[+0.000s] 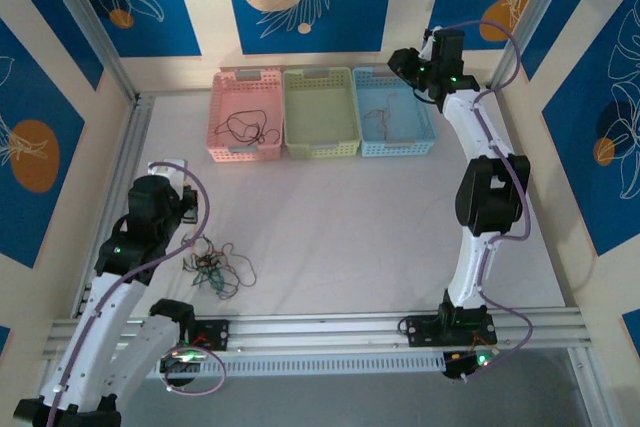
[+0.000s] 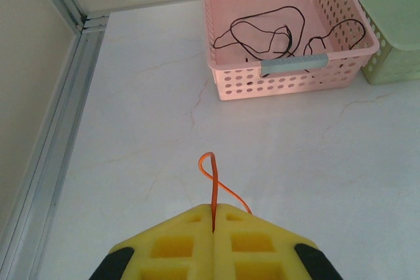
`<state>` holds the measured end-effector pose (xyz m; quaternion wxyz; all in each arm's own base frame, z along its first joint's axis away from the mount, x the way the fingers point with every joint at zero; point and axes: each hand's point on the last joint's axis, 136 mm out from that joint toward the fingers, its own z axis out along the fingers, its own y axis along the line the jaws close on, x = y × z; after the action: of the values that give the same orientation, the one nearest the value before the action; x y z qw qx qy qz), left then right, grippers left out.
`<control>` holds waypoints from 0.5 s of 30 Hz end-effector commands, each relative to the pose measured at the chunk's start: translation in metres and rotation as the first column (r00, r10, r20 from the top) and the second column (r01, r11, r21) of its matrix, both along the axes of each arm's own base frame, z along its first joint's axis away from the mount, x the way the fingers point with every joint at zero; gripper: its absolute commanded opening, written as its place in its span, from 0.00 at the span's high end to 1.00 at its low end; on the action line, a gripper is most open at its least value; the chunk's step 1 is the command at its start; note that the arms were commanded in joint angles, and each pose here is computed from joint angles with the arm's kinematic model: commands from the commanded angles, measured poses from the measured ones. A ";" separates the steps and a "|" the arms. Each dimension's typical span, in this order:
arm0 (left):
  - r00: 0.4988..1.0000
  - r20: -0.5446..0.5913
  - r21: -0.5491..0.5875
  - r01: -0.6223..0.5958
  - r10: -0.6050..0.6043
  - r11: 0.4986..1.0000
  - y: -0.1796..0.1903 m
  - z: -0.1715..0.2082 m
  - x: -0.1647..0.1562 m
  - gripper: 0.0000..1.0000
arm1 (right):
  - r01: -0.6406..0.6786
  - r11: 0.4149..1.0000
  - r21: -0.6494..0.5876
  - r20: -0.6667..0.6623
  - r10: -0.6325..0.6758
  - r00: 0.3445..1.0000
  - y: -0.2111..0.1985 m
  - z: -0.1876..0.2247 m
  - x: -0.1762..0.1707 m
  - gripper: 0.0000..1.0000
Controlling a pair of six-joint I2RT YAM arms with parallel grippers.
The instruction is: Untangle the cables
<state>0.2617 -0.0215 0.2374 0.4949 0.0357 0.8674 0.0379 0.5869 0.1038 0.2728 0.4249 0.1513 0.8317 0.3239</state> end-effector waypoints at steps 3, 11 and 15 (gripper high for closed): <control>0.998 0.036 -0.032 0.051 -0.049 0.998 -0.012 0.009 0.002 1.00 | 0.071 0.974 -0.215 0.017 -0.069 0.997 0.017 0.029 -0.037 0.44; 0.963 0.097 -0.154 0.265 -0.253 0.952 -0.055 0.023 -0.005 1.00 | -0.182 0.954 -0.238 0.200 0.231 0.952 0.088 0.068 -0.155 0.42; 0.878 0.154 -0.277 0.479 -0.454 0.833 -0.102 0.035 -0.019 1.00 | -0.359 0.922 -0.143 0.226 0.384 0.896 0.114 0.032 -0.221 0.44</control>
<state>0.2544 -0.0822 0.2556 0.5181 0.1154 0.8403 -0.1101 0.3873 0.2015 0.3286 0.4776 -0.0326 0.8138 0.3296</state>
